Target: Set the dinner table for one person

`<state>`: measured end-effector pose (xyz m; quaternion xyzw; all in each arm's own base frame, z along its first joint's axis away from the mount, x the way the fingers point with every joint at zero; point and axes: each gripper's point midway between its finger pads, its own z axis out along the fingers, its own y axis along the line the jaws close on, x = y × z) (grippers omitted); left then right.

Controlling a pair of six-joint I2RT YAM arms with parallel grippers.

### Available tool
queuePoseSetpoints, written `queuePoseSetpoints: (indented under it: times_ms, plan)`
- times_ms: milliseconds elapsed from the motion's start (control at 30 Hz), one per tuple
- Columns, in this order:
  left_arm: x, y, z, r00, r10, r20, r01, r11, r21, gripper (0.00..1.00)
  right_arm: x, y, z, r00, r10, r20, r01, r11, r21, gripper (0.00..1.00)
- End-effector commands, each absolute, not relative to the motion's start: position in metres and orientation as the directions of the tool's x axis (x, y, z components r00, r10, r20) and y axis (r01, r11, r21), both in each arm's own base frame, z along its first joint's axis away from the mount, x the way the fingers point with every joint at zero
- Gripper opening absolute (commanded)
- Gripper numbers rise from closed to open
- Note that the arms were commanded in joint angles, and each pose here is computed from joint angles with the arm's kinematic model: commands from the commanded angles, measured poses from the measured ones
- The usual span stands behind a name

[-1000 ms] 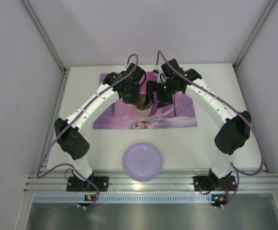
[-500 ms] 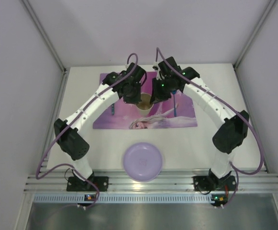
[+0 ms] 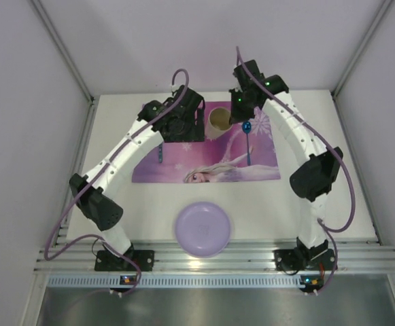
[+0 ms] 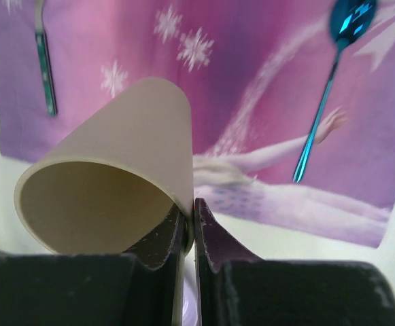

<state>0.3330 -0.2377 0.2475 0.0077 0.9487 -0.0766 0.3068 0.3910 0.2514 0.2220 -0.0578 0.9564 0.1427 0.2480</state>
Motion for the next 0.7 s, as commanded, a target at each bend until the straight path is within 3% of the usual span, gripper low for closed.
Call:
queuePoseSetpoints:
  times_ms: [0,167,300,500,667]
  plan:
    - [0.327,-0.198,0.296,-0.705,-0.096,-0.702,-0.022,0.993,-0.114,0.79,0.436,0.213,0.254,-0.821,0.083,-0.565,-0.075,0.965,0.25,0.0]
    - [0.318,-0.169,0.292,-0.658,-0.096,-0.747,-0.053,0.995,-0.081,0.8,0.486,0.193,0.243,-0.783,0.193,-0.592,0.016,0.957,0.29,0.0]
    - [0.305,-0.158,0.288,-0.607,-0.122,-0.786,-0.007,0.989,-0.148,0.8,0.514,0.192,0.226,-0.756,0.253,-0.604,0.074,0.95,0.305,0.0]
    - [0.285,-0.159,0.252,-0.67,-0.156,-0.726,0.096,0.951,-0.293,0.78,0.551,0.2,0.202,-0.711,0.319,-0.627,0.124,0.934,0.334,0.0]
    - [0.29,-0.162,0.244,-0.702,-0.102,-0.705,0.126,0.956,-0.263,0.77,0.567,0.181,0.183,-0.674,0.342,-0.655,0.225,0.939,0.259,0.0]
